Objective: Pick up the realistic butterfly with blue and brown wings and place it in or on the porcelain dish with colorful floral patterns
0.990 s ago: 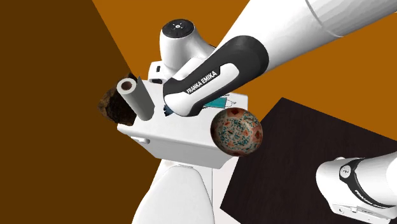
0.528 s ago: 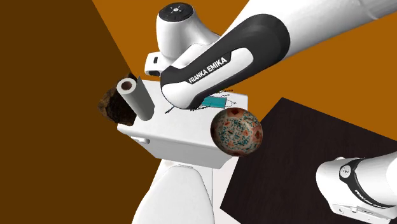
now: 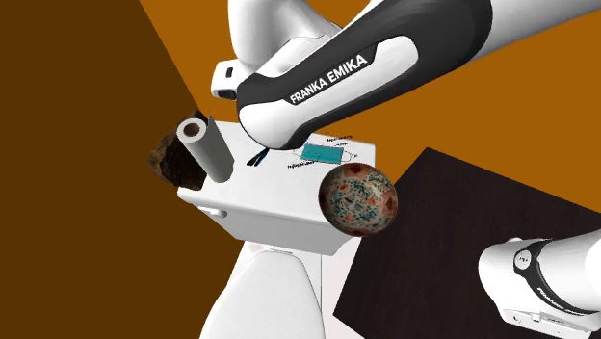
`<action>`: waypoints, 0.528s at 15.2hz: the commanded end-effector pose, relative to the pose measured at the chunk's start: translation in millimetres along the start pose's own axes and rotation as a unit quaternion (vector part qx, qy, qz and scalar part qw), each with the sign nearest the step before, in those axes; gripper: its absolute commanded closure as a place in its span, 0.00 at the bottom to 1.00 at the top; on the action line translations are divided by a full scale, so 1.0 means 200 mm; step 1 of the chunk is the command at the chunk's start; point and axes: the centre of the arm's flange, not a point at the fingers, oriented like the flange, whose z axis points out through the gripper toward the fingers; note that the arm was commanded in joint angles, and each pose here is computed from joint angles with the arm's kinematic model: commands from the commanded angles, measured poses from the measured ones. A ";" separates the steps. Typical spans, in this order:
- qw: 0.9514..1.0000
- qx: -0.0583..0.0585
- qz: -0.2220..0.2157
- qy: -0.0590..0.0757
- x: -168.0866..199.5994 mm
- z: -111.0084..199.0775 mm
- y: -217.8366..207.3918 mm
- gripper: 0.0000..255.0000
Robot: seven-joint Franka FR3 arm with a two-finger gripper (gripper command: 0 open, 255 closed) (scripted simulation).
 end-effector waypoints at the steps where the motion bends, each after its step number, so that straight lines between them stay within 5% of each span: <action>1: 1.000 0.000 0.000 0.000 -0.02 -0.04 -0.06 1.00; 8: 1.000 0.000 0.000 0.000 -0.17 -0.11 -0.50 1.00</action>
